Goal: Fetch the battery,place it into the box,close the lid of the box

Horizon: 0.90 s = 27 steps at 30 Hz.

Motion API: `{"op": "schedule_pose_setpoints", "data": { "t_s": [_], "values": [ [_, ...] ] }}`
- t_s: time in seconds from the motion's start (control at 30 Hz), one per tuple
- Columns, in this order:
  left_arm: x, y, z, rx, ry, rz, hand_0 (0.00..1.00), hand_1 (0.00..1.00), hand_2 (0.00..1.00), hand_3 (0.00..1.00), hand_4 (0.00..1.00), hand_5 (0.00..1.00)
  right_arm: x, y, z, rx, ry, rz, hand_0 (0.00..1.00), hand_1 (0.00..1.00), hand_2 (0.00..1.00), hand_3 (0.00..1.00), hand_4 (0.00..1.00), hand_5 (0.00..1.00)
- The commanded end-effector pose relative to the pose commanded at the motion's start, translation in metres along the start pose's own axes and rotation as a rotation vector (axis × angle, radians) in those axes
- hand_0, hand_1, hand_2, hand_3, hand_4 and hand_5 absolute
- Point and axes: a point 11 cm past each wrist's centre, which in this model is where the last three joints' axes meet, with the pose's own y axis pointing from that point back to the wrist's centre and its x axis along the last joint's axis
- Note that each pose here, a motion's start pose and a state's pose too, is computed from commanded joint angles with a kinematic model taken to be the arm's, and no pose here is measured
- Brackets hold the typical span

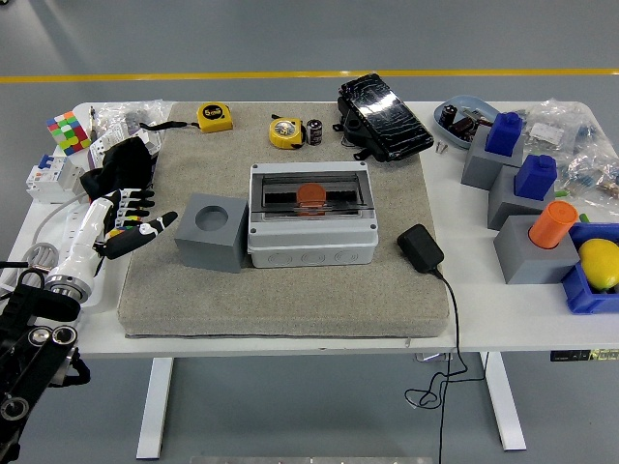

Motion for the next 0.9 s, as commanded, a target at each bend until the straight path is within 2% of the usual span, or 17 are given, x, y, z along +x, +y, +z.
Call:
{"op": "schedule_pose_setpoints", "data": {
  "t_s": [0.33,0.43,0.5,0.67,0.77,0.9],
  "values": [
    [0.001,0.014,-0.033,0.083,-0.024,-0.007,0.577,0.677,0.693,0.709,0.998,0.463,0.007,-0.001,0.024,-0.054,-0.041,0.023,0.557,0.592,0.585,0.546,0.924,0.488],
    [0.006,0.016,-0.043,0.115,-0.04,0.003,0.577,0.677,0.693,0.712,0.998,0.468,0.016,0.0,0.027,-0.069,-0.06,0.043,0.559,0.592,0.587,0.546,0.925,0.488],
    [0.013,0.018,-0.046,0.126,-0.037,0.022,0.577,0.677,0.693,0.712,0.998,0.468,0.022,0.0,0.024,-0.052,-0.07,0.054,0.559,0.592,0.587,0.546,0.925,0.488],
    [0.016,0.017,-0.039,0.104,-0.04,0.028,0.578,0.677,0.692,0.714,0.998,0.47,0.026,0.0,0.02,-0.065,-0.073,0.061,0.558,0.595,0.588,0.546,0.924,0.488],
    [0.016,0.013,-0.028,0.078,-0.026,0.034,0.578,0.677,0.692,0.714,0.998,0.47,0.019,0.0,0.015,-0.034,-0.125,0.049,0.558,0.595,0.588,0.546,0.924,0.488],
    [0.016,0.008,-0.019,0.058,-0.028,0.029,0.577,0.676,0.692,0.715,0.998,0.471,0.012,-0.001,0.014,-0.06,-0.089,0.031,0.557,0.593,0.588,0.546,0.924,0.489]
  ]
}}
